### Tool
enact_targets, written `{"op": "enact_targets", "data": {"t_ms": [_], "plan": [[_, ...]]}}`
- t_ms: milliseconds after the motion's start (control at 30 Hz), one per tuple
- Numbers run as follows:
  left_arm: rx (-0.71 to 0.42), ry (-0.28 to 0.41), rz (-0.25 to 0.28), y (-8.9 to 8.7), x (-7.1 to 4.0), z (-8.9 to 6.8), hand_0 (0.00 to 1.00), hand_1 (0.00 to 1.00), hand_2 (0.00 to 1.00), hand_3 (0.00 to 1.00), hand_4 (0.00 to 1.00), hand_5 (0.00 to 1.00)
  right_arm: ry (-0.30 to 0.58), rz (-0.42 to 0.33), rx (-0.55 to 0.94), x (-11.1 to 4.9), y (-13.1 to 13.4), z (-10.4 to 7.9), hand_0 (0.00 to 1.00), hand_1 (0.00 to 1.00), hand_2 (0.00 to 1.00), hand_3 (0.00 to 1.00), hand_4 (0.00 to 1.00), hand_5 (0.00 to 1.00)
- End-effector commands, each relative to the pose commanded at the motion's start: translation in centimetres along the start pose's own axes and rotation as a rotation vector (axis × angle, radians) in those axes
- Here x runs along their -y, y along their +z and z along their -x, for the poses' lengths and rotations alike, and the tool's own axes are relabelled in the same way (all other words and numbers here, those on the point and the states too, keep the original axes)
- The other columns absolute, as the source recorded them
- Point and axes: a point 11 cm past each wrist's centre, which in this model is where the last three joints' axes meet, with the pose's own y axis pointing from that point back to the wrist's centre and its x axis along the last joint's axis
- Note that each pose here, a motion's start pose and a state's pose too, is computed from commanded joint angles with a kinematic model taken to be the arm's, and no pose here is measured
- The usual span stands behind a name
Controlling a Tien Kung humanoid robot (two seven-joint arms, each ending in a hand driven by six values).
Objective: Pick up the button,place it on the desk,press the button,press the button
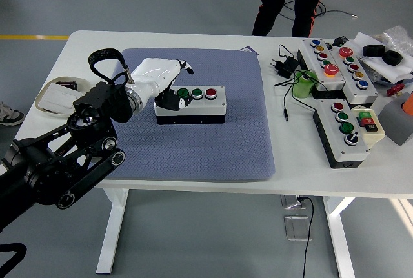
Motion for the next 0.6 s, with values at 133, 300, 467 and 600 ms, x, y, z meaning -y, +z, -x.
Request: {"op": "enact_targets", "data": {"t_ms": [133,300,467,600], "plan": [[-0.011,-0.016,0.004,0.3,0.2,0.4,0.002,0.002,0.013,0.761,0.645,0.002,0.000,0.002,-0.001,0.0,0.1,0.0,0.652,0.509,0.549,0.591,0.276,0.394],[-0.013,-0.052,0.010,0.9,0.5,1.4,0.002,0.002,0.008,0.776,0.642,0.002,0.001,0.004,-0.001,0.0,0.2,0.0,0.651,0.509,0.549,0.591,0.274,0.392],[-0.018,-0.084,0.012,1.2,0.7,2.2,0.002,0.002,0.009,0.805,0.641,0.002,0.001,0.003,-0.002,0.0,0.1,-0.1,0.652,0.509,0.549,0.591,0.274,0.390],[-0.029,-0.105,0.006,1.1,1.0,2.6,0.002,0.002,0.009,0.805,0.641,0.002,0.003,0.002,-0.003,0.0,0.1,-0.1,0.652,0.509,0.549,0.591,0.274,0.390]]}}
